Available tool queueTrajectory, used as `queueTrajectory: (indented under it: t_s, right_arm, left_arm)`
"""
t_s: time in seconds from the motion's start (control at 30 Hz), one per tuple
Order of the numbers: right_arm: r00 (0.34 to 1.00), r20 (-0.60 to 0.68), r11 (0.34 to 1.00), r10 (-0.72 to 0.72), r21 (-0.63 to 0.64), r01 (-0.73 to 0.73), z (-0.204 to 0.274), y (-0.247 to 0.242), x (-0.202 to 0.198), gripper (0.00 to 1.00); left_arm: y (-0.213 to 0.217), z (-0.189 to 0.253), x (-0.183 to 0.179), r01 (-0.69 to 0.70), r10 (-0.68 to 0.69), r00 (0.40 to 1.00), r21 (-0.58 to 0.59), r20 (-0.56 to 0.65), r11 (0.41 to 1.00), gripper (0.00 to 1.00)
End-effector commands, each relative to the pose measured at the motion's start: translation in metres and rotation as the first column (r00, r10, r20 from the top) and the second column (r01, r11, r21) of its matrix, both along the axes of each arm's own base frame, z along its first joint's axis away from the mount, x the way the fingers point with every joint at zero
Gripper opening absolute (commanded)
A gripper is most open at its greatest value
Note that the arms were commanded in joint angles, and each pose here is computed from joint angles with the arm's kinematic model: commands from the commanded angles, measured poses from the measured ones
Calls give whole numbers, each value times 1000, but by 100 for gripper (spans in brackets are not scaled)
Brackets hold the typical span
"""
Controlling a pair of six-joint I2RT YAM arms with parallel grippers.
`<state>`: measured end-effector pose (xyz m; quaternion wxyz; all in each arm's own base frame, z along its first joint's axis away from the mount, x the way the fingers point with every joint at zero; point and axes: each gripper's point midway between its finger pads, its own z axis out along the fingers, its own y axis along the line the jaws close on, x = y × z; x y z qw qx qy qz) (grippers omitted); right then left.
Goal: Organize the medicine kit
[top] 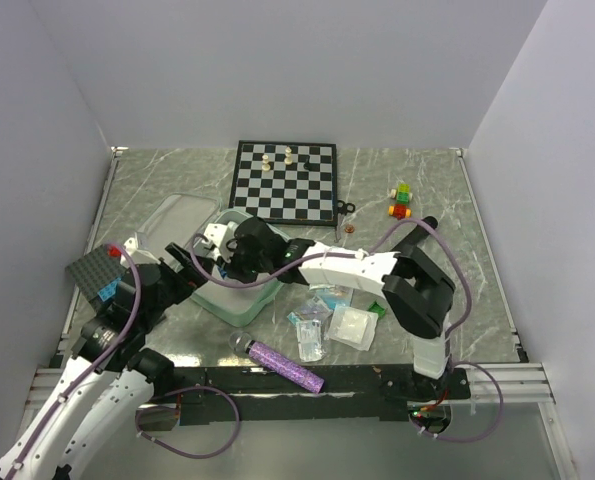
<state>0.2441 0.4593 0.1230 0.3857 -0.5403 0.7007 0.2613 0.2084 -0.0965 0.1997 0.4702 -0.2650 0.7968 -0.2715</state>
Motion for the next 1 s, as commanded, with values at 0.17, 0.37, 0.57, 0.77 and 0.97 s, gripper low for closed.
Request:
queueTrajectory:
  t_s: [0.17, 0.37, 0.57, 0.77, 0.97]
  right_arm:
    - [1000, -17, 998, -21, -63, 20, -19, 14, 21, 40]
    - [986, -8, 986, -166, -37, 165, -11, 5, 39, 71]
    - [981, -62, 981, -185, 54, 188, 15, 1, 27, 75]
    - [934, -268, 964, -238, 56, 261, 5, 17, 19, 76]
    - [840, -454, 935, -298, 41, 353, -10, 31, 18, 76]
  left_arm:
    - [-1, 11, 3, -2, 2, 1000, 1, 9, 1000, 99]
    - [-1, 9, 3, -4, 4, 1000, 4, 2, 1000, 99]
    - [0, 8, 4, -9, 9, 1000, 4, 1, 1000, 99]
    - [-1, 6, 5, -10, 10, 1000, 2, -5, 1000, 98]
    - [0, 6, 4, -12, 12, 1000, 2, -7, 1000, 99]
